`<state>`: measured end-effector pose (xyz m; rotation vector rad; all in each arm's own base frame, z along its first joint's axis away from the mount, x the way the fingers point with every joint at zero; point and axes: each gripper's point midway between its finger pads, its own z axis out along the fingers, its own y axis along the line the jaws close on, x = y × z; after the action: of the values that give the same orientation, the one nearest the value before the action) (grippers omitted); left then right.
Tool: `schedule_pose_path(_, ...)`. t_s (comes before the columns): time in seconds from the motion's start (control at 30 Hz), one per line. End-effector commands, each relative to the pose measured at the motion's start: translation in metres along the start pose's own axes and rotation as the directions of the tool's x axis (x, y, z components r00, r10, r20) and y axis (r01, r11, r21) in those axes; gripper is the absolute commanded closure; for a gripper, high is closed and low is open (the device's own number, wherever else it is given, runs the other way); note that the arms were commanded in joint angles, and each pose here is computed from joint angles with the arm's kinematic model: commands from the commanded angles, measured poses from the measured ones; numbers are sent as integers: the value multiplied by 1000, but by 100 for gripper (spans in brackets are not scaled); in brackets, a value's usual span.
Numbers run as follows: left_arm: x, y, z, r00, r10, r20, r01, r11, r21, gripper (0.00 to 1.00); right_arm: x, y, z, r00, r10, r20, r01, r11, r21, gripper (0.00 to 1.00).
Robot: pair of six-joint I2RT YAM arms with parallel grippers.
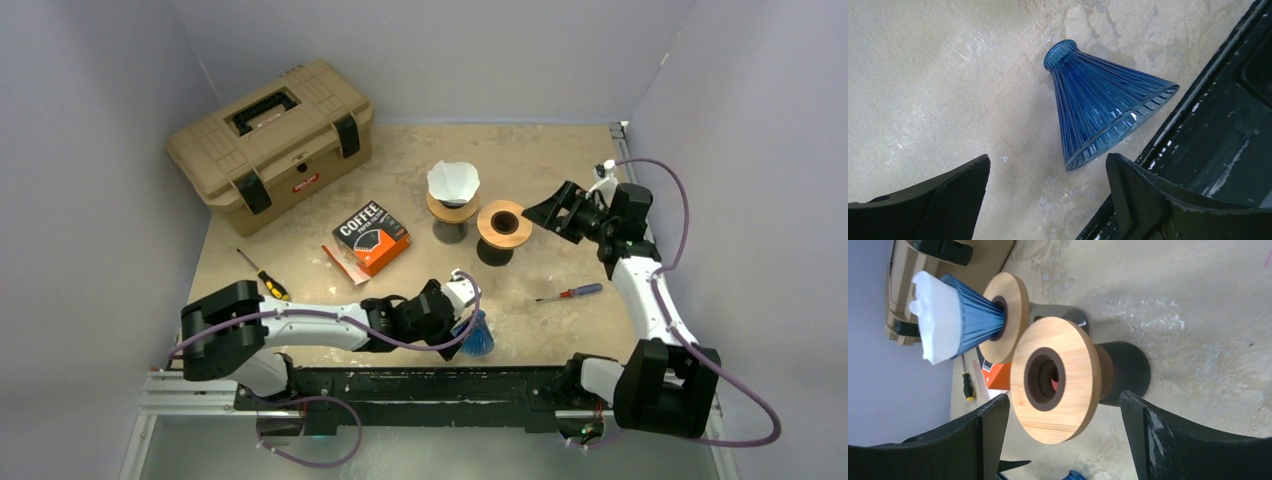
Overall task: Place the coffee filter in the dripper
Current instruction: Place the dripper holder onto the coffee server, then pick up the coffee dripper from the center of the board.
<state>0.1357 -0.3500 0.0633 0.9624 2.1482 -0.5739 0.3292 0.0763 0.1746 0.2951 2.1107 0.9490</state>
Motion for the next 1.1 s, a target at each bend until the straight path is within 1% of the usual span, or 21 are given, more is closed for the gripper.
schedule_pose_path(0.0,-28,-6,12,995,9,97,-8,1000,-11,18,-30,18,-14,992,-93,85,90,995,29,15)
schedule_pose_path(0.1,-29,-7,18,993,-5,117,7,1000,-11,25,-36,28,-19,990,-110,94,109,994,14,15)
schedule_pose_path(0.2,-29,-10,23,992,-13,125,14,1000,-1,37,-37,33,-20,990,-115,87,116,993,0,15)
schedule_pose_path(0.33,-29,-14,28,992,-29,123,28,1000,10,50,-39,40,-23,989,-122,87,124,992,-20,16)
schedule_pose_path(0.4,-30,-14,28,991,-43,127,42,999,10,57,-40,43,-23,989,-119,84,122,992,-32,16)
schedule_pose_path(0.47,-31,-15,28,991,-53,126,51,999,15,66,-40,47,-23,990,-113,80,117,992,-52,16)
schedule_pose_path(0.57,-34,-17,27,989,-65,129,63,998,20,85,-41,54,-26,991,-106,82,112,991,-75,16)
schedule_pose_path(0.7,-43,-19,22,987,-71,146,68,997,24,100,-45,62,-29,989,-113,93,121,989,-86,16)
schedule_pose_path(0.9,-59,-18,12,979,-79,186,77,997,18,100,-47,78,-29,989,-115,97,126,985,-119,17)
schedule_pose_path(1.07,-73,-15,1,968,-103,227,103,995,10,100,-40,103,-23,982,-166,95,177,978,-113,17)
